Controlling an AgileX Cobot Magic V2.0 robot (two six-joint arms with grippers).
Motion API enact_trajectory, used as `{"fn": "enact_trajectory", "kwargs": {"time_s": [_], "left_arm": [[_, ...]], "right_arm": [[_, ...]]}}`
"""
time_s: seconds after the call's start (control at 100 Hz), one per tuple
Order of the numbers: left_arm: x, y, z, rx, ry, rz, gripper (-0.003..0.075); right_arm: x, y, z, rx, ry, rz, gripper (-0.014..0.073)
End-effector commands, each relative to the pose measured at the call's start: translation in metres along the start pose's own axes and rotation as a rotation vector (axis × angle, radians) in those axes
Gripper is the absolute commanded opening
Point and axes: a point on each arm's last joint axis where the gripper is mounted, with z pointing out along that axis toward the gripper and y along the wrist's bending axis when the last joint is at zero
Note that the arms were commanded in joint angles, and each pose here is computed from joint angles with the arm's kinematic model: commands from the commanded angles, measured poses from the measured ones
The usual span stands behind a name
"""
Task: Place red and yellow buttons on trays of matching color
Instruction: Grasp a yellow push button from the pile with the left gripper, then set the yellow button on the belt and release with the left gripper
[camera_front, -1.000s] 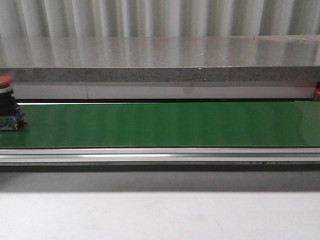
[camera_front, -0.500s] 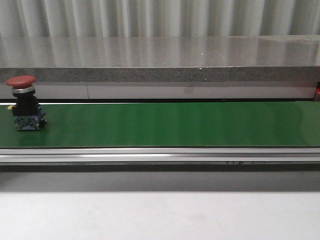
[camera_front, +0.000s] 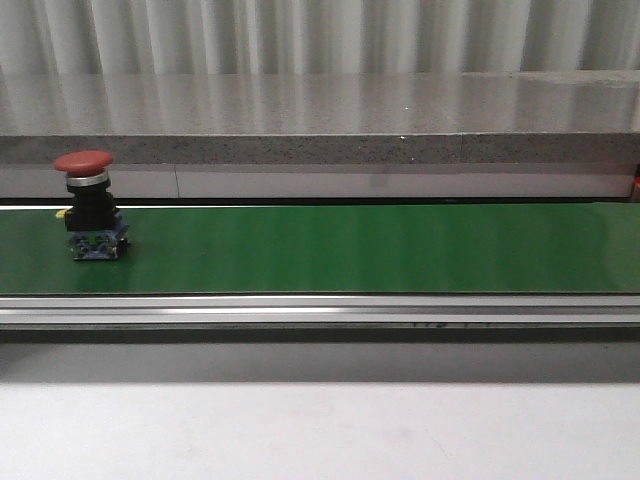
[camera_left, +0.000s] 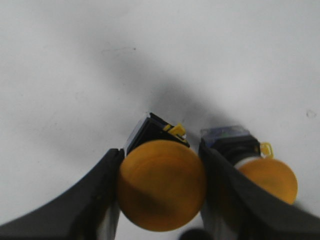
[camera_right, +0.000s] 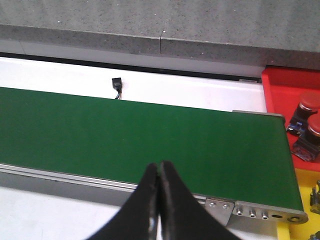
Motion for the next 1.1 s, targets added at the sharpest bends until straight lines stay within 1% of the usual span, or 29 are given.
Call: {"fn": "enact_trajectory", "kwargs": {"time_s": [0.0, 0.21, 0.35, 0.49, 0.69, 0.82, 0.96, 1.09], "left_arm": [[0.001, -0.002, -0.053, 0.025, -0.109, 0.077, 0.0112], [0.013, -0.004, -0.091, 0.025, -0.161, 0.162, 0.0112], [0.027, -0.021, -0.115, 0.044, -0.205, 0.253, 0.0112], [0.045, -0.038, -0.126, 0.065, -0.219, 0.317, 0.0112], [0.082, -0.059, -0.124, 0.095, -0.215, 0.409, 0.0112], [0.104, -0.068, -0.120, 0.114, -0.222, 0.457, 0.0112], [0.119, -0.073, -0.108, 0.126, -0.176, 0.477, 0.0112], [0.126, -0.077, -0.097, 0.149, -0.147, 0.475, 0.0112]], "right_arm": [[-0.013, 0.000, -0.003, 0.009, -0.081, -0.006, -0.0066], [-0.013, 0.000, -0.003, 0.009, -0.081, -0.006, -0.0066], [-0.013, 0.000, -0.003, 0.009, -0.081, -0.006, -0.0066], [-0.013, 0.000, -0.003, 0.009, -0.081, -0.006, -0.0066], [-0.013, 0.000, -0.003, 0.009, -0.081, -0.006, -0.0066], [-0.013, 0.000, -0.003, 0.009, -0.081, -0.006, -0.0066], [-0.013, 0.000, -0.003, 0.009, -0.081, -0.006, -0.0066], [-0.013, 0.000, -0.003, 0.009, -0.081, -0.006, -0.0066]]}}
